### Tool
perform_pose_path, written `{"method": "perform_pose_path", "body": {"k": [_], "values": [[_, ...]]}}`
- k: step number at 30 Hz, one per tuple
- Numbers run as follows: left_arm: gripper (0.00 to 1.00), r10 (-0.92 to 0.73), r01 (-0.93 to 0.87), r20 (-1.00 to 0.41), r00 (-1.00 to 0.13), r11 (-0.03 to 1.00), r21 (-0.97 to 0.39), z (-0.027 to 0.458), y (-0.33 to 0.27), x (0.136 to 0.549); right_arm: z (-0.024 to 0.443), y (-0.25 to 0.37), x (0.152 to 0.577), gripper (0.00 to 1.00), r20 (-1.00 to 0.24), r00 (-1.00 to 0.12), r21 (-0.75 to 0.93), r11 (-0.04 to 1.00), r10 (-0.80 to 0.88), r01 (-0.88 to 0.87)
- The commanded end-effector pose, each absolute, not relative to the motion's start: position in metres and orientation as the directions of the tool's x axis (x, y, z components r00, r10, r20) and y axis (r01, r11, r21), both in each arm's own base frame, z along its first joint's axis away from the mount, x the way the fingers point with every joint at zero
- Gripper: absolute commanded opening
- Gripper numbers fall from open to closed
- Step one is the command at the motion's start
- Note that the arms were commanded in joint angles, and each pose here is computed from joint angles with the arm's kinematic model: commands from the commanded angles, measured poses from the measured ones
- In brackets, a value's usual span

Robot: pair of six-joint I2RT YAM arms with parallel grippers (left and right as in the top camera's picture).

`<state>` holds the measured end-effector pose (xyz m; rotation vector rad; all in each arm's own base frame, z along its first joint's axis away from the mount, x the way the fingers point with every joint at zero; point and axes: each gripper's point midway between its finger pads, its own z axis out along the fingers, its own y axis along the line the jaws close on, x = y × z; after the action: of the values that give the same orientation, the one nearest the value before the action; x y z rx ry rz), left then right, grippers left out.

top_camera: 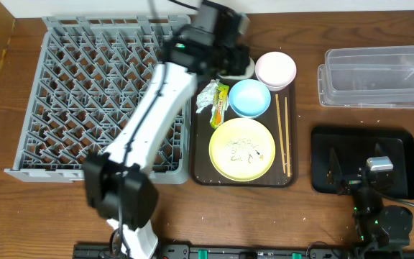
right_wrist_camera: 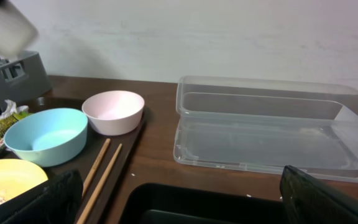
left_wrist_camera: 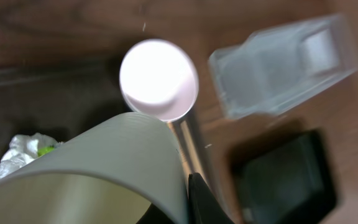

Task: Sort waste into correct bins and load items into the dishwasher
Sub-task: 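Carry the cream cup to the dish rack and place it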

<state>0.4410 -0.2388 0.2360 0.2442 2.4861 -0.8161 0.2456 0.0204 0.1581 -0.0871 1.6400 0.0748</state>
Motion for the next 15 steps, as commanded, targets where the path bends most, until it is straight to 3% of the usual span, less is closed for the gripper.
{"method": "perform_pose_path", "body": {"k": [1,7,15], "values": [[0.08,-0.18,0.213,-0.457,-0.871,0.701,-0.681,0.275,-0.188,0.457,0.157,0.023,0.245,0.99,-0.997,-0.07,-0.011,0.994,-0.019,-0.111],[0.07,-0.31,0.196,-0.379,-0.872,0.489,-0.85,0.29,-0.108,0.484,0.157,0.023,0.245,0.99,-0.997,-0.07,-0.011,0.994,-0.019,-0.111],[0.08,-0.552,-0.147,-0.061,-0.832,0.325,-0.934,0.24,-0.011,0.514,0.157,0.023,0.245,0.99,-0.997,-0.07,-0.011,0.994,-0.019,-0.111]]}}
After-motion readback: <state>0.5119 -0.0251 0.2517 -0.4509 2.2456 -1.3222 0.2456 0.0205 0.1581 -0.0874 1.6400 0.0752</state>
